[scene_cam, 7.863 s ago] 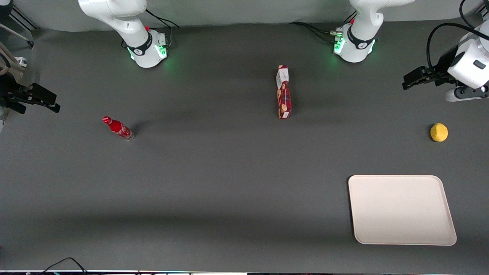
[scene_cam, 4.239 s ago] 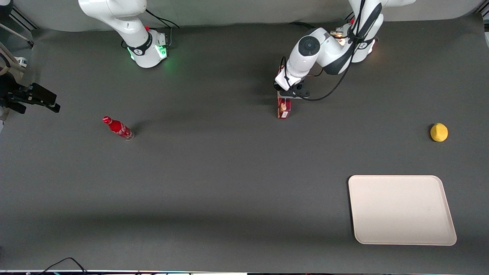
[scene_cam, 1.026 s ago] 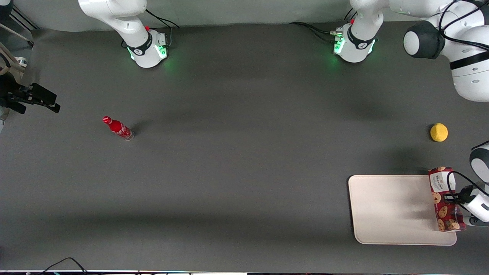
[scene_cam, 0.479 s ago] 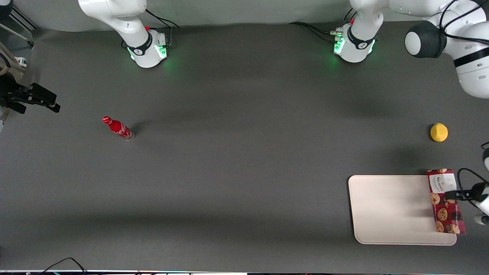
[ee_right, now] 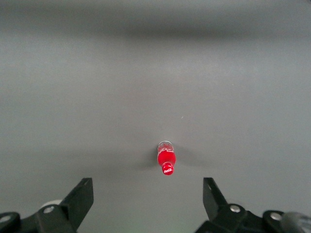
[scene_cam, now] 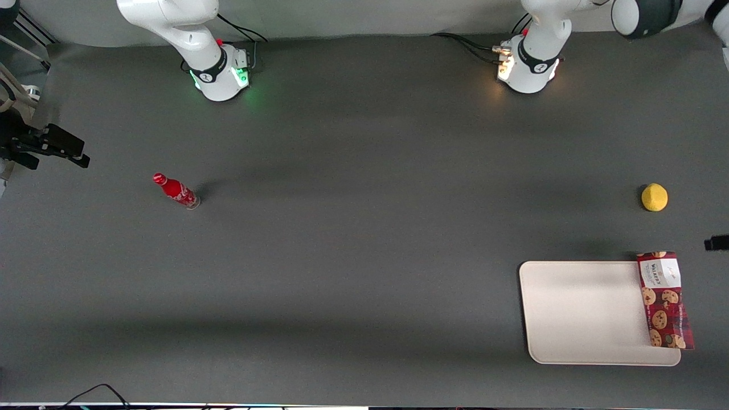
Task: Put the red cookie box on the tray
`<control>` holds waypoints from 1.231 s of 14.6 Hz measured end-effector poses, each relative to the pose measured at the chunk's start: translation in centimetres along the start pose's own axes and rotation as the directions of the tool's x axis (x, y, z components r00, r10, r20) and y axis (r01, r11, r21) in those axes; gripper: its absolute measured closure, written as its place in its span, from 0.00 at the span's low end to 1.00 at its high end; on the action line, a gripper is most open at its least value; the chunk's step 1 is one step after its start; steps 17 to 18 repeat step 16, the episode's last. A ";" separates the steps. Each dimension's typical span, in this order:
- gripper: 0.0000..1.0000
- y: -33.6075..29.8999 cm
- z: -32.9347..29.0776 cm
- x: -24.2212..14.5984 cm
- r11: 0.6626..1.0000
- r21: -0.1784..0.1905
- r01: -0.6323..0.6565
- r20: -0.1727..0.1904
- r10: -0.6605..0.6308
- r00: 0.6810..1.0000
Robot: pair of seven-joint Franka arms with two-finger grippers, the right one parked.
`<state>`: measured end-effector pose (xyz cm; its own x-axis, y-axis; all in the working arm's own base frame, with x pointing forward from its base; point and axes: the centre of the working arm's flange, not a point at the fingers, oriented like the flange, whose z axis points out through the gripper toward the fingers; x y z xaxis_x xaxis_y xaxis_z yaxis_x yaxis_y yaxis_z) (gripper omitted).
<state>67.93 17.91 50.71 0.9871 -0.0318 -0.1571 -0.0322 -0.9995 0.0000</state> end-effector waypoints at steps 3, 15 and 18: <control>0.00 3.5 -5.7 -4.9 0.999 -0.035 -0.002 0.009 0.002 1.000; 0.00 15.8 -1.7 -23.5 0.999 -0.014 -0.050 -0.011 0.050 0.999; 0.00 16.2 -1.7 -23.6 0.998 0.005 -0.059 -0.014 0.059 0.998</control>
